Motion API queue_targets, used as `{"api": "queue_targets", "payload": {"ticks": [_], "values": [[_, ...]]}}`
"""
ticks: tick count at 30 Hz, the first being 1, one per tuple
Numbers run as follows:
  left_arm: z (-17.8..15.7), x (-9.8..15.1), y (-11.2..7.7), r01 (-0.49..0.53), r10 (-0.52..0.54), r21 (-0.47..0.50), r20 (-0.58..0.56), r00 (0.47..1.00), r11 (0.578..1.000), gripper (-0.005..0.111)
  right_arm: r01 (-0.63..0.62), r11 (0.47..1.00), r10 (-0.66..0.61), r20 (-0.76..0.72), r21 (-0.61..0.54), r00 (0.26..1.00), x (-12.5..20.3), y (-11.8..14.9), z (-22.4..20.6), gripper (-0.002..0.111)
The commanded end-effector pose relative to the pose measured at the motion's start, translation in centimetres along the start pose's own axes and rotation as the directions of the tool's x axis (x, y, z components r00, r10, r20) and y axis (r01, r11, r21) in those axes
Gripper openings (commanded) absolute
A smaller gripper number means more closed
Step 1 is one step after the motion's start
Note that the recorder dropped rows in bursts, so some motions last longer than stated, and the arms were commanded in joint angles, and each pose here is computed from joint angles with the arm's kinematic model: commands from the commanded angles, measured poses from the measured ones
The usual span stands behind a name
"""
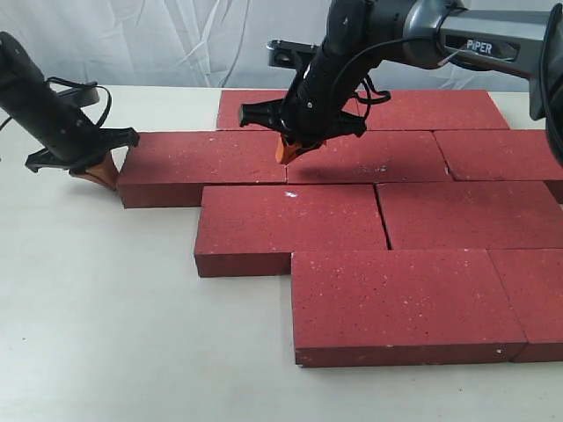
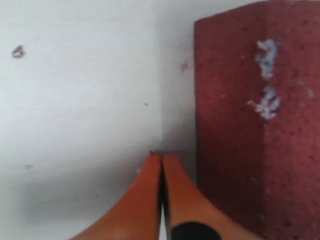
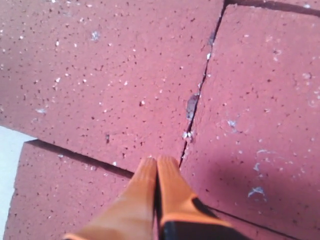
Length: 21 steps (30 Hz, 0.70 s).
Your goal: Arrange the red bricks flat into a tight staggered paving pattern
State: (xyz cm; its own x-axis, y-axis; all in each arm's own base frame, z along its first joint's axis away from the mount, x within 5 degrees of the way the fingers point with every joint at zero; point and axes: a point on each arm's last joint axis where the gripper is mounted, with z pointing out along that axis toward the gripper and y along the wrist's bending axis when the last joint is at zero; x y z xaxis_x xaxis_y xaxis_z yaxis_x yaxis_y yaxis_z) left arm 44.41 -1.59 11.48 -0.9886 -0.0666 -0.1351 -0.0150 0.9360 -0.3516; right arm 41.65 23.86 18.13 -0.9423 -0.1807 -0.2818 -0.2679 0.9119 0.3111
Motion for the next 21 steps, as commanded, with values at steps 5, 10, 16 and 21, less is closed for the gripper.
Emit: {"api": "queue_targets", "payload": {"ticks": [5, 10, 16, 21], "values": [[-2.1, 0.1, 1.4, 0.029, -0.029, -0.008, 0.009, 1.0, 1.0, 0.0, 0.002, 1.0, -0.001, -0.02, 0.003, 1.0, 0.1, -0.1, -0.7, -0.001], [-2.9, 0.9, 1.3, 0.038, -0.037, -0.011, 0.023, 0.999, 0.999, 0.0, 0.005, 1.0, -0.004, -0.041, 0.006, 0.999, 0.3, 0.0, -1.0, -0.001], [-4.4, 2.5, 1.0, 0.051, -0.047, -0.038, 0.108, 0.993, 0.998, 0.0, 0.018, 1.0, -0.018, -0.026, -0.003, 0.999, 0.3, 0.6, -3.4, -0.001], [-6.3, 4.2, 0.4, 0.04, -0.03, -0.058, 0.155, 0.987, 0.998, 0.0, 0.028, 1.0, -0.028, 0.001, -0.011, 1.0, 0.2, 1.1, -5.2, -0.001]]}}
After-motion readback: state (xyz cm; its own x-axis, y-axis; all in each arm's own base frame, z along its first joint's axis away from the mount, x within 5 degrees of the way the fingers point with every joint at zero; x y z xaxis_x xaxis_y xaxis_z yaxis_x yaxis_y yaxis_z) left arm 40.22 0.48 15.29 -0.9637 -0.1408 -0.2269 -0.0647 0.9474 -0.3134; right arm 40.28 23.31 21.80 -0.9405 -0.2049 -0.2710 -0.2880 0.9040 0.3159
